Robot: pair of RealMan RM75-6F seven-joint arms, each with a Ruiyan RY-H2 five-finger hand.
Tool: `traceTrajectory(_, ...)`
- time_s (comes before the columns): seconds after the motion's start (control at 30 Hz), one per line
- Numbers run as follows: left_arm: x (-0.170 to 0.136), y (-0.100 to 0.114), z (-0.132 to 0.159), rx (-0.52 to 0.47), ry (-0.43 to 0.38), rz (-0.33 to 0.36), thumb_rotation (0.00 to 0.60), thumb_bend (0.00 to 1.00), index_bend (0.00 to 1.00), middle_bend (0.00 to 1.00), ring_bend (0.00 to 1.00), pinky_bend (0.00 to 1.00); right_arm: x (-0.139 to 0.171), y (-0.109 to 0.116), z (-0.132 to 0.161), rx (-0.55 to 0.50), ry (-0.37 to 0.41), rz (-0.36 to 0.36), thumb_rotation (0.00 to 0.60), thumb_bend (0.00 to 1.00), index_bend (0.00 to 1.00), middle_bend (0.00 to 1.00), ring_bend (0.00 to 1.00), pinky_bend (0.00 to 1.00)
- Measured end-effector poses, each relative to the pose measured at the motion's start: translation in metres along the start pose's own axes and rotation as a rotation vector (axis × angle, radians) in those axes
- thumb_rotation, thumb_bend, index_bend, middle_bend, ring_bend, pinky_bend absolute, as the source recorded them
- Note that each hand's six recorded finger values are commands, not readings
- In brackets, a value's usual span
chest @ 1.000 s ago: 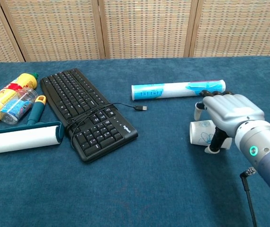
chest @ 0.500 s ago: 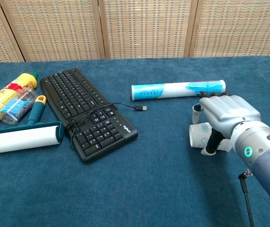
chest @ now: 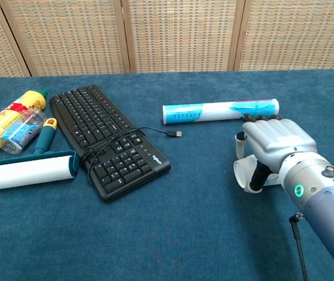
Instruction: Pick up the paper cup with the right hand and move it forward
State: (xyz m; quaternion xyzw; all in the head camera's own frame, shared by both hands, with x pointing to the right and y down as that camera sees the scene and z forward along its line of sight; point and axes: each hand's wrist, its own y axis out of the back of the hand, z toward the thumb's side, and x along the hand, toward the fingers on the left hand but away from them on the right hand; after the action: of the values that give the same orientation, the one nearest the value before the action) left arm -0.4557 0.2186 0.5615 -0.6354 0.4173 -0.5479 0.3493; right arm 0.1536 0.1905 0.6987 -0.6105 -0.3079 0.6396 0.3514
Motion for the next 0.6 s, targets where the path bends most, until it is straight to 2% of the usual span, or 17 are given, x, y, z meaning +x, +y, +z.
traceTrajectory(0.4, 0.0, -0.001, 0.003, 0.007, -0.006, -0.003, 0.6, 0.18, 0.0, 0.0, 0.0, 0.0, -0.001, 0.006, -0.011, -0.019, -0.007, -0.015, 0.6, 0.27, 0.5, 0.08, 0.0, 0.02)
traceTrajectory(0.6, 0.0, -0.001, 0.002, 0.007, -0.001, -0.001, 0.6, 0.18, 0.0, 0.0, 0.0, 0.0, 0.002, 0.02, -0.009, -0.133, 0.016, -0.029, 0.6, 0.27, 0.49, 0.07, 0.0, 0.01)
